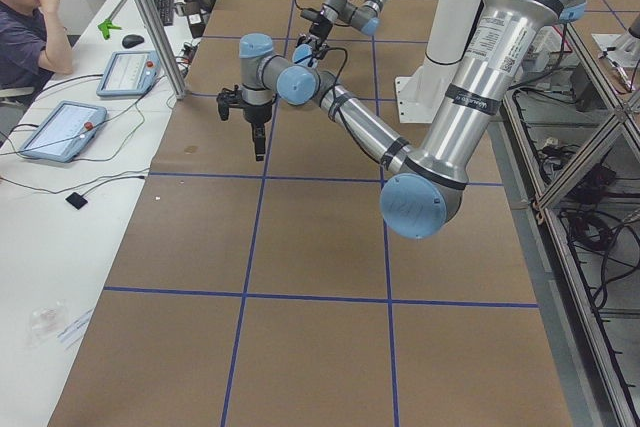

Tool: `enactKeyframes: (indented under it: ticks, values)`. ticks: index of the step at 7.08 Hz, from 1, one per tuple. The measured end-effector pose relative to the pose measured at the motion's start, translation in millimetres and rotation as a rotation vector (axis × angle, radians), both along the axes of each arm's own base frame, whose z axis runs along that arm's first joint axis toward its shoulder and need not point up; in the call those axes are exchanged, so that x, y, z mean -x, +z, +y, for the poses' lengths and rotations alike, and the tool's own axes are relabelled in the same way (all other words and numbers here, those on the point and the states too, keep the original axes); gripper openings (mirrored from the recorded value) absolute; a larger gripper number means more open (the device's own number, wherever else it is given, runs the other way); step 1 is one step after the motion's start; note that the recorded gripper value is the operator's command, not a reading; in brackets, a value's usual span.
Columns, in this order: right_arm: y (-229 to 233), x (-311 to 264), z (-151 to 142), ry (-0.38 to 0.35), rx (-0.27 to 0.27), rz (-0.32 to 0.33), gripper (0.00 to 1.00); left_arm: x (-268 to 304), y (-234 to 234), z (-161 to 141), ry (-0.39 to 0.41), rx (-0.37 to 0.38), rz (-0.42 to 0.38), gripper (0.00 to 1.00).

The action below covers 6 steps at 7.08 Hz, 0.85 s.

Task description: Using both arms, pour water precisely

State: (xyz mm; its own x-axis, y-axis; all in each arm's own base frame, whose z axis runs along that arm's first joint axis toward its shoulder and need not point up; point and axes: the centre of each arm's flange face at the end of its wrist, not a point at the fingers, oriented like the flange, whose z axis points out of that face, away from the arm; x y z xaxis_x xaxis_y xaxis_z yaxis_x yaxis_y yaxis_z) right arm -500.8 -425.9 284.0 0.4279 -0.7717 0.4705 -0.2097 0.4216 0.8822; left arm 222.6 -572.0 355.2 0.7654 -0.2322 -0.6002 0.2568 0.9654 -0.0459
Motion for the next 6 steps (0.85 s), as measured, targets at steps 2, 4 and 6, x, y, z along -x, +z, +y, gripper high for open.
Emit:
enactKeyframes:
  ticks: [2,4,6]
  values:
    - [-26,10,5,-0.017,0.051,0.106,0.0,2,2,0,-0.002,0.003,-0.001,1.0]
    - [-30,18,13,-0.065,0.105,0.235,0.0,3,6,1,-0.003,0.008,-0.004,1.0]
    - [-46,23,17,-0.121,0.154,0.346,0.0,4,13,3,-0.004,0.014,-0.009,1.0]
